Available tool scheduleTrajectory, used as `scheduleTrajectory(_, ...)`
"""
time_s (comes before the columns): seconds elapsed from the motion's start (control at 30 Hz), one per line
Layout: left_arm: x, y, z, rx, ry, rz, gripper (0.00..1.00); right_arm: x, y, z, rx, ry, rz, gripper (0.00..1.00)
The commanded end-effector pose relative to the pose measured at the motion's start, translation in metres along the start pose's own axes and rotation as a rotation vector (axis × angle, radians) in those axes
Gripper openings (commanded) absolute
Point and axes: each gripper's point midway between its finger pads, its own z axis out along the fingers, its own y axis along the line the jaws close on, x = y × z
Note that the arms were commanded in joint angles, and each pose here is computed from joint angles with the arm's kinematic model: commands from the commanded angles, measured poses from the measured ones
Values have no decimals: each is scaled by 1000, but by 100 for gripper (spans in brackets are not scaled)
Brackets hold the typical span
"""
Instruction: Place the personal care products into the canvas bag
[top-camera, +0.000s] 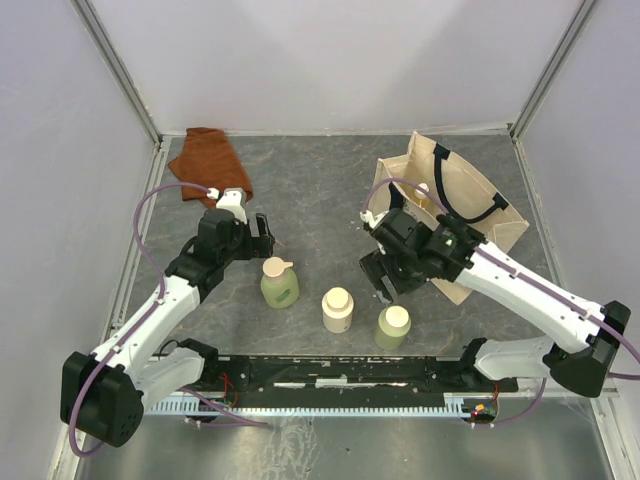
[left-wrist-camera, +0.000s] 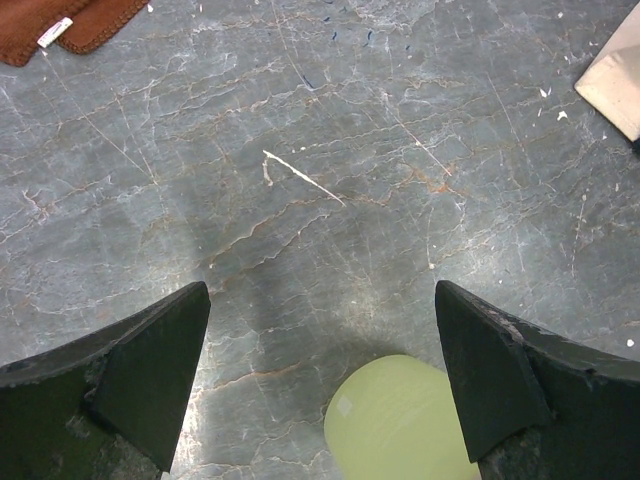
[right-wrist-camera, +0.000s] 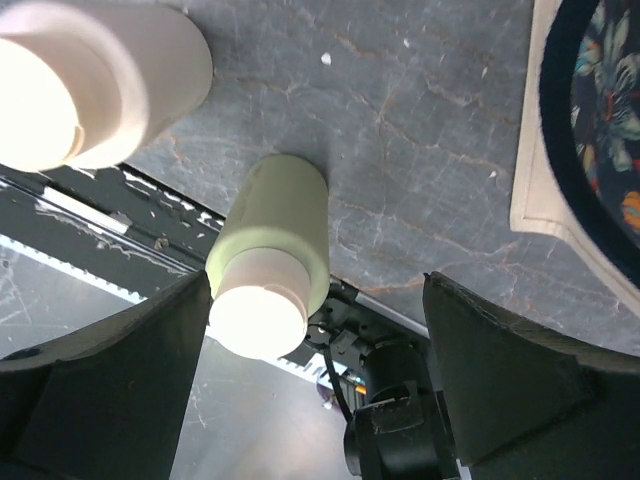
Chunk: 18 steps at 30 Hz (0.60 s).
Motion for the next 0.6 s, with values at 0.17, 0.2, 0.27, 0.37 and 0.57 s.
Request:
scheduleTrajectory(0.17, -13, -4, 0, 15, -57, 17, 99, 38, 19, 29, 37, 75, 35, 95)
scheduleTrajectory(0.2, -13, -4, 0, 15, -57, 17, 99, 42, 22, 34, 38, 87, 31, 95)
scheduleTrajectory(0.27, -13, -4, 0, 15, -56, 17, 100, 48, 28, 41, 38, 99, 29, 95)
scheduleTrajectory(0.37, -13, -4, -1, 16, -57, 16, 100, 54, 37, 52, 26, 115, 25, 96)
scheduleTrajectory(0.57, -14, -4, -2, 15, -60, 17, 100, 62, 46, 72, 20, 136, 28, 96)
